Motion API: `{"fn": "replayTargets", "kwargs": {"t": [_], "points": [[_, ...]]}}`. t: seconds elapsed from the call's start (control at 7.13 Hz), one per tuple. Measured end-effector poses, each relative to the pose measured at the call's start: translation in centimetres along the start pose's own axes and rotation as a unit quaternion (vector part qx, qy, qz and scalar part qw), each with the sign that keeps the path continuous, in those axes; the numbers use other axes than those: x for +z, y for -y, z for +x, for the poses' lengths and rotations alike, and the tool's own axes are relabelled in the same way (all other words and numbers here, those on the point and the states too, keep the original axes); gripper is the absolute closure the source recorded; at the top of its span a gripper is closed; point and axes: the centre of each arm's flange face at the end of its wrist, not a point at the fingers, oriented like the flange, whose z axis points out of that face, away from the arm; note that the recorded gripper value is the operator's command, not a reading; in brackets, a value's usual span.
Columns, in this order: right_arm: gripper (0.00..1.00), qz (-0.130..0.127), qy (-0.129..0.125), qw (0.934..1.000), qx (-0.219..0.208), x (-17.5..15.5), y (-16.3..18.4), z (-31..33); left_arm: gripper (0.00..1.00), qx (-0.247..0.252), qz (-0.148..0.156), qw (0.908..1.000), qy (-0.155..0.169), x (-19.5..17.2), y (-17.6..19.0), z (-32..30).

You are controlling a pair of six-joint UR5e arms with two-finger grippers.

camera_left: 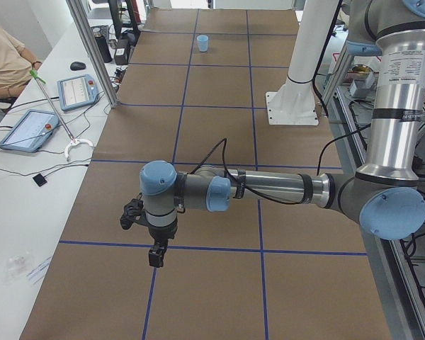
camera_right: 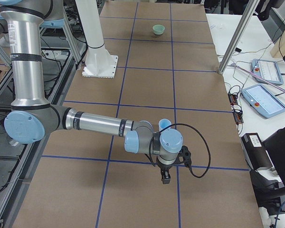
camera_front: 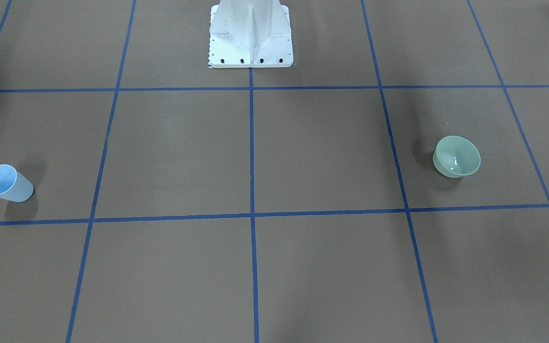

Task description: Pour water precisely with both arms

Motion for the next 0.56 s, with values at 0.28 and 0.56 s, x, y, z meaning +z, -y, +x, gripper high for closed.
{"fn": "replayTargets", "kwargs": {"t": [0.28,0.56], "points": [[0.00,0.000,0.000,1.0000,0.000,0.01,-0.01,0.02,0.00,0.001,-0.001,1.0000,-0.004,0.49,-0.97,-0.09],[0.00,-0.001,0.000,1.0000,0.000,0.05,-0.02,0.03,0.00,0.005,-0.002,1.0000,-0.005,0.67,-1.14,0.00]]}}
